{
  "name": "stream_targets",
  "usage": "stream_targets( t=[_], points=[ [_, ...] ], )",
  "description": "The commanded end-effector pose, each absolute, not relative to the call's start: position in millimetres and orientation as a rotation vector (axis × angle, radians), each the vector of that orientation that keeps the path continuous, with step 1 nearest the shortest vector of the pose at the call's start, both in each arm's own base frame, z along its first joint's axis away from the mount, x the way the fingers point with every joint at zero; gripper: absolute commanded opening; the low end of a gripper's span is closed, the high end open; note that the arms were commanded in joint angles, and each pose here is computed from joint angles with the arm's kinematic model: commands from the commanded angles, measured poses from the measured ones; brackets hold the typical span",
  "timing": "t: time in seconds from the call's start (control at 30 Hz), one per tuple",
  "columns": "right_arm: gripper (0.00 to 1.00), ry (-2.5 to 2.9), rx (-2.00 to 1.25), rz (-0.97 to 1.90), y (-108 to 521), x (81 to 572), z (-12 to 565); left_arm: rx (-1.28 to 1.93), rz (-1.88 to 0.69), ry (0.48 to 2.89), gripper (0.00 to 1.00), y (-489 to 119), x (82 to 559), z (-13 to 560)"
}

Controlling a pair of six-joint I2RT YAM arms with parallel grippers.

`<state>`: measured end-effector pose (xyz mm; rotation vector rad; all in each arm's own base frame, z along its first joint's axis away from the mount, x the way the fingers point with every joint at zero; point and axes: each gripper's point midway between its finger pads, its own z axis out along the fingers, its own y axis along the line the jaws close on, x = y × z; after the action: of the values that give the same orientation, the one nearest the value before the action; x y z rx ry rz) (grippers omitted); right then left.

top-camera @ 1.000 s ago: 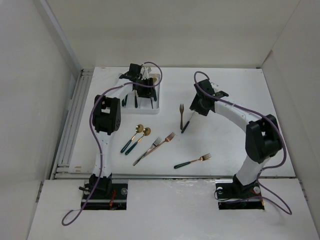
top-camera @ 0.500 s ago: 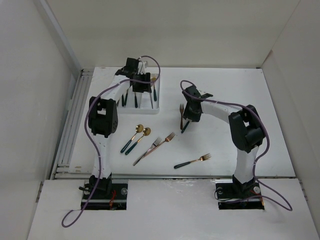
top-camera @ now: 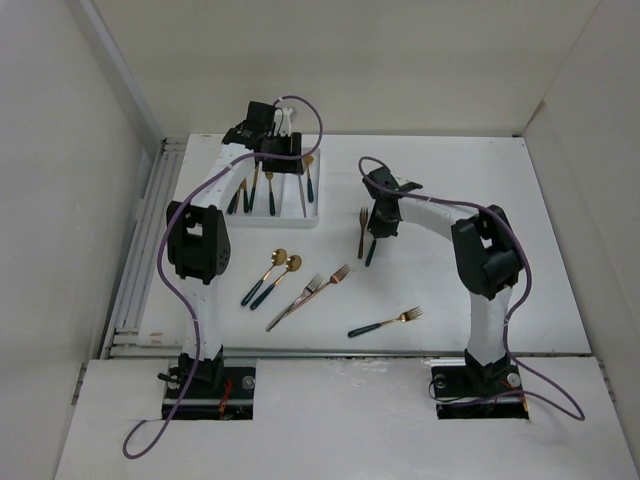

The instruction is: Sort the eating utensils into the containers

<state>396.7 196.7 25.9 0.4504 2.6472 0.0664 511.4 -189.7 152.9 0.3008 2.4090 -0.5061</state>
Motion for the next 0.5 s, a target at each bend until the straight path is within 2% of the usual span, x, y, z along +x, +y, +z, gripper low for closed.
stream_targets(
  t=[0.0, 0.07, 0.1, 0.13, 0.27, 0.47],
  points=[
    [0.0, 2.678, 0.491, 0.013, 178.3, 394.4, 8.7, 0.34, -0.511, 2.322, 0.51, -189.7, 506.2, 203.7],
    [0.01, 2.702, 0.485, 0.033, 177.0, 391.2, 5.7, 0.356, -0.519, 2.328, 0.51, -190.5, 503.7, 202.8],
    [0.06, 2.712, 0.465, 0.041, 178.1, 390.2, 5.6, 0.356, -0.519, 2.328, 0.51, -190.5, 503.7, 202.7],
    [0.16, 2.714, 0.453, 0.039, 178.7, 392.0, 4.4, 0.36, -0.529, 2.327, 0.51, -191.9, 503.0, 203.1],
    [0.28, 2.745, 0.384, 0.066, 192.6, 385.2, 3.0, 0.361, -0.53, 2.327, 0.51, -191.2, 500.4, 206.5],
    [0.34, 2.724, 0.339, 0.04, 191.5, 372.7, 16.6, 0.366, -0.54, 2.317, 0.51, -192.4, 498.8, 211.5]
  ],
)
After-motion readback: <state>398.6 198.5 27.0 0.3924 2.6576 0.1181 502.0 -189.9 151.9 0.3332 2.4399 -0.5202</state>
